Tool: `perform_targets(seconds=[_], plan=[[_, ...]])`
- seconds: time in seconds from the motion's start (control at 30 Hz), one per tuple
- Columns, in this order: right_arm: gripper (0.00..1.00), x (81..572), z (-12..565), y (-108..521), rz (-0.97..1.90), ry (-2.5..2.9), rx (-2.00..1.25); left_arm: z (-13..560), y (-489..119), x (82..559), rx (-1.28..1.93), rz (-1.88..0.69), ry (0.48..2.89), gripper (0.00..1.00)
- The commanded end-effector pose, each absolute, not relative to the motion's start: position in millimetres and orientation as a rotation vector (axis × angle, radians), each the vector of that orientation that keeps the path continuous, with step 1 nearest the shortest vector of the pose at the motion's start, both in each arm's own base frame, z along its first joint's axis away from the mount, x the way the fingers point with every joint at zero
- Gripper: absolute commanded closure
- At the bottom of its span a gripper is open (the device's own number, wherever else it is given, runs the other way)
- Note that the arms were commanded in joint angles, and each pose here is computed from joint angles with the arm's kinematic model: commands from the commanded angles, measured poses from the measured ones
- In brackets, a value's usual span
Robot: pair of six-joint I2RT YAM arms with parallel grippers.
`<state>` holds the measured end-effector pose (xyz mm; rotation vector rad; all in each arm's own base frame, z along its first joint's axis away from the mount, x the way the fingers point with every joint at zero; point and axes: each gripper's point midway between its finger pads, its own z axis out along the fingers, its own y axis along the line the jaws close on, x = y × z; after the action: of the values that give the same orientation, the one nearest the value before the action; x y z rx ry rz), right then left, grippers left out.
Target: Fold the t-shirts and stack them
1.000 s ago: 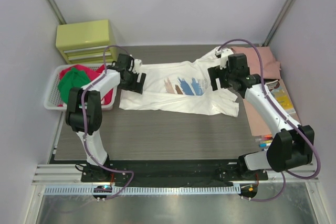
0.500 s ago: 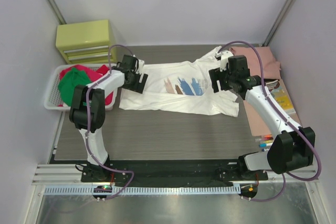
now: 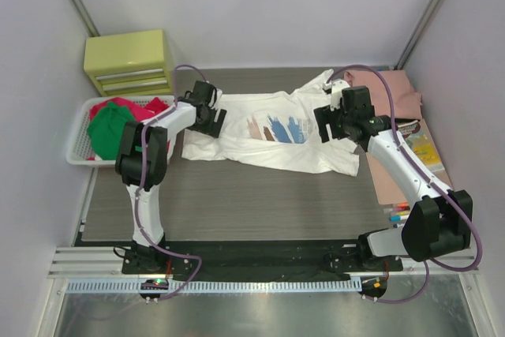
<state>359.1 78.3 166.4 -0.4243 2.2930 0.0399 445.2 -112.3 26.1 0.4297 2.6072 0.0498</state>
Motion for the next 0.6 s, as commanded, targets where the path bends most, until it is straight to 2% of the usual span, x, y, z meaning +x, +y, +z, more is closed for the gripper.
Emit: perform_targets(seconds=[0.0,0.2,0.57], plan=[[0.18,360.5,169.4,86.1,0.081,2.269,-0.439,13.9,-84.2,452.1,0.33,0.287,2.627,0.14],[0.18,359.2,164.9,87.0,0.09,2.28,-0.441,23.3,-89.1,452.1,0.332,0.245,2.613,0.13],[0.15,359.0,172.1,83.8,0.066,2.267,-0.449,31.7,-71.2,450.0,0.328,0.374,2.607,0.09]])
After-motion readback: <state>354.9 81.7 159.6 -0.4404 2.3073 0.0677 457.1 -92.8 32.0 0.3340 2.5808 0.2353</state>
